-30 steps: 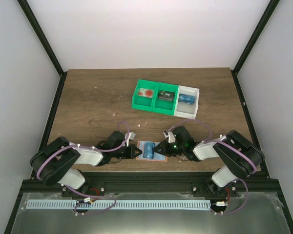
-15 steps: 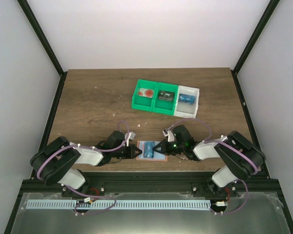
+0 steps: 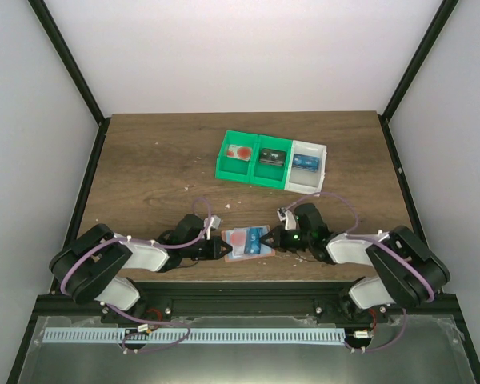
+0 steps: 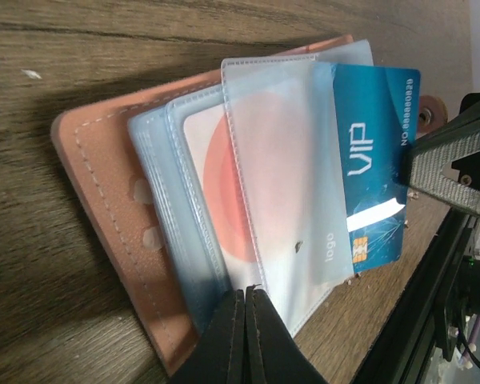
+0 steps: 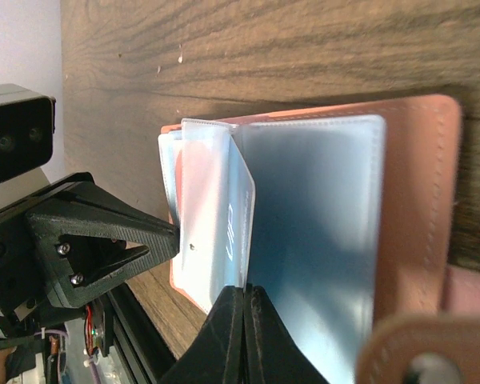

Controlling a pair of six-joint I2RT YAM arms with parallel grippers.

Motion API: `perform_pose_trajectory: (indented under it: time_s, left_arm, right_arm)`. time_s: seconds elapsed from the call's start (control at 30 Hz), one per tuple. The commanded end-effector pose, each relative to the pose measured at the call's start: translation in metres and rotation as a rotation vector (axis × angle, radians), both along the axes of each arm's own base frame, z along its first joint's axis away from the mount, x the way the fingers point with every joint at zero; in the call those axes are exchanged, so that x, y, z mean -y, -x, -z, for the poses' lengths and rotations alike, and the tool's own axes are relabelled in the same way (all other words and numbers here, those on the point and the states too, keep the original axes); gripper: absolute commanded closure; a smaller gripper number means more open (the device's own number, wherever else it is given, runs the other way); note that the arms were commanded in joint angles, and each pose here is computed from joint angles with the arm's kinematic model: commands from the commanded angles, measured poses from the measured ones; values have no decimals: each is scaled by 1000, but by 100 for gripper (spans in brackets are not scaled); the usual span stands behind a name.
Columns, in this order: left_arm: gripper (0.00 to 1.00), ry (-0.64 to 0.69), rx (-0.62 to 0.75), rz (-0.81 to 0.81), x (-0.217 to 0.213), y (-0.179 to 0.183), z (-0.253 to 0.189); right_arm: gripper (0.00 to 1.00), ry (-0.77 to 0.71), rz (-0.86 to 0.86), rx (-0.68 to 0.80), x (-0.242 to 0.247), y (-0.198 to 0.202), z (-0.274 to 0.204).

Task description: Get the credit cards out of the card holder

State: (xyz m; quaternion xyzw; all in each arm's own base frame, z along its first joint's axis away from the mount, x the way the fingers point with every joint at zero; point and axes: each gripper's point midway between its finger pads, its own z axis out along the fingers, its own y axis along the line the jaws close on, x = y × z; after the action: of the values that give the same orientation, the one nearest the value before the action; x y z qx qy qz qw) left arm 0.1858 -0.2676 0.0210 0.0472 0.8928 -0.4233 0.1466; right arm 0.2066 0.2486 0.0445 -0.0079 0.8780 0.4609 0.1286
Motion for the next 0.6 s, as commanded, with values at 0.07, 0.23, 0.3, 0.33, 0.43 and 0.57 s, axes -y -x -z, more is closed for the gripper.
perform_pose_trajectory:
  time_s: [0.07,0.23,0.3,0.33,0.43,0.57]
  left_arm:
    - [100,-57,-39,-4,-11,7,17]
    - [100,-58,-36,-6,-10,5,17]
    - [100,-55,-39,-6,-9,5,17]
    - [100,-52,-42,-7,-9,5,16]
    - [98,-14,-55,-10,-4,5,8]
    - [78,108,-62,15,12,6,-24]
  right_arm:
    - [100,66,53,30,20,-11,1]
    - [100,100,95,77,32,-18,-12]
    - [100,109,109,93,36,-19,-18]
    - [100,112,117,103,37,-20,-22]
    - [99,123,147,122,42,-22,-29]
    - [100,81,169,134,42,-21,-40]
